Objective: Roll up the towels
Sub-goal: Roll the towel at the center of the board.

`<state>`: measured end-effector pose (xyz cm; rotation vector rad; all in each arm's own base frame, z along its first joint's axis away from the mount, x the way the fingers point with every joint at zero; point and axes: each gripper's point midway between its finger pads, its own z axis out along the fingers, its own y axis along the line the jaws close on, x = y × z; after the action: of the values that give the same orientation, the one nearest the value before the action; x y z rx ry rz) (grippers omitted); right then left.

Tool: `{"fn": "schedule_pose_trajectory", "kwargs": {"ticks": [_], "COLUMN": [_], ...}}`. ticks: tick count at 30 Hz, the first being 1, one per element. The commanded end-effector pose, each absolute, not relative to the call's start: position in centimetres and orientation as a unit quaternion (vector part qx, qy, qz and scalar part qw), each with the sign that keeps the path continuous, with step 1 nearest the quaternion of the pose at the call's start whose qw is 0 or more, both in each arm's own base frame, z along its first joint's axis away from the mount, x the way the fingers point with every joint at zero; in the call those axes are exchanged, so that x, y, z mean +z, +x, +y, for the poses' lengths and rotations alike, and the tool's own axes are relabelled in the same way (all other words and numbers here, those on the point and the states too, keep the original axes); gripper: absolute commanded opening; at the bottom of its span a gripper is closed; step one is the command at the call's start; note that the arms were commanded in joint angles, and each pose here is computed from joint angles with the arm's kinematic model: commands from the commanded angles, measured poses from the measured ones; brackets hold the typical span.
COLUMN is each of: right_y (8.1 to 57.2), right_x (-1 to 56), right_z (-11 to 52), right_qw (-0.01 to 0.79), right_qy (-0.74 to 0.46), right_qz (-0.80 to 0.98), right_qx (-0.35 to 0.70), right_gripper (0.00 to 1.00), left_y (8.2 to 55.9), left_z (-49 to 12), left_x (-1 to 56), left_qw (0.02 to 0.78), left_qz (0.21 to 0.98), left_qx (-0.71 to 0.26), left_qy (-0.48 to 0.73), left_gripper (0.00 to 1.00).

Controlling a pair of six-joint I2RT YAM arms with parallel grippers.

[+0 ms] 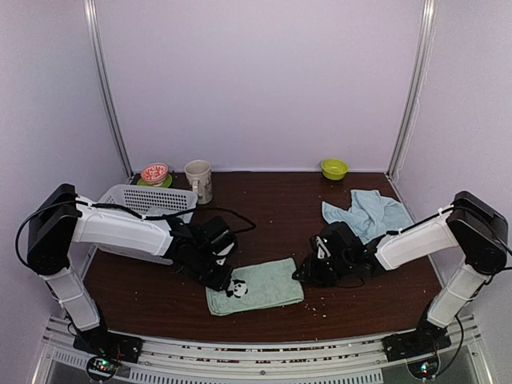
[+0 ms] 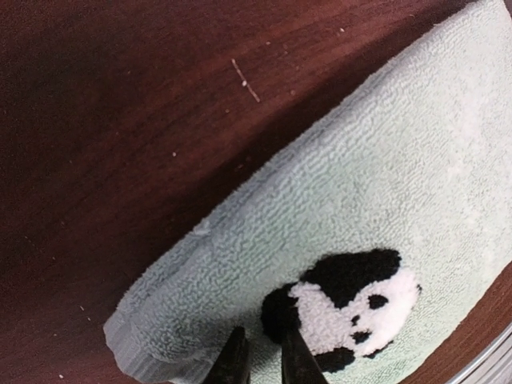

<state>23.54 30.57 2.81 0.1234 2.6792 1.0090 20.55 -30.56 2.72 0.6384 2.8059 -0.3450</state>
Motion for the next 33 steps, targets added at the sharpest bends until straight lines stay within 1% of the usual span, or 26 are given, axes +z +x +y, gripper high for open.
{"fn": "schedule_pose_trajectory", "kwargs": {"ticks": [1,3,4,9,15,17,22,25,33], "right_y": [23.3,23.6,23.7,24.2,24.8,24.7,24.7,24.9,25.4], "right_x": [1.7,2.1,2.1,3.2,5.5,5.4,4.3,4.2,4.7], "right_z": [29.5,28.4,27.6,23.6,18.7,18.2,18.4,18.6,19.2], "right_qw": [0.131,0.143,0.146,0.165,0.18,0.175,0.163,0.164,0.168], "right_qy": [0.053,0.057,0.059,0.036,-0.023,-0.037,-0.038,-0.037,-0.043], "right_qz": [0.93,0.93,0.933,0.948,0.972,0.975,0.977,0.977,0.975], "right_qx": [0.341,0.334,0.325,0.269,0.147,0.129,0.128,0.129,0.136], "right_gripper": [0.13,0.03,0.0,0.0,0.0,0.0,0.0,0.0,0.0], "left_y": [21.1,21.1,21.1,21.2,22.4,23.0,23.9,24.0,23.6], "left_z": [-30.9,-31.4,-31.8,-34.3,-38.5,-39.4,-41.4,-42.8,-43.9], "left_x": [2.3,2.4,2.6,3.9,6.7,8.0,10.5,10.7,7.1], "left_qw": [0.129,0.127,0.126,0.132,0.153,0.166,0.184,0.178,0.135], "left_qz": [0.96,0.958,0.957,0.948,0.931,0.926,0.912,0.904,0.91], "left_qx": [-0.12,-0.13,-0.137,-0.17,-0.214,-0.224,-0.247,-0.262,-0.261], "left_qy": [0.215,0.221,0.224,0.236,0.252,0.255,0.272,0.286,0.292], "left_gripper": [0.12,0.12,0.11,0.11,0.13,0.14,0.15,0.15,0.13]}}
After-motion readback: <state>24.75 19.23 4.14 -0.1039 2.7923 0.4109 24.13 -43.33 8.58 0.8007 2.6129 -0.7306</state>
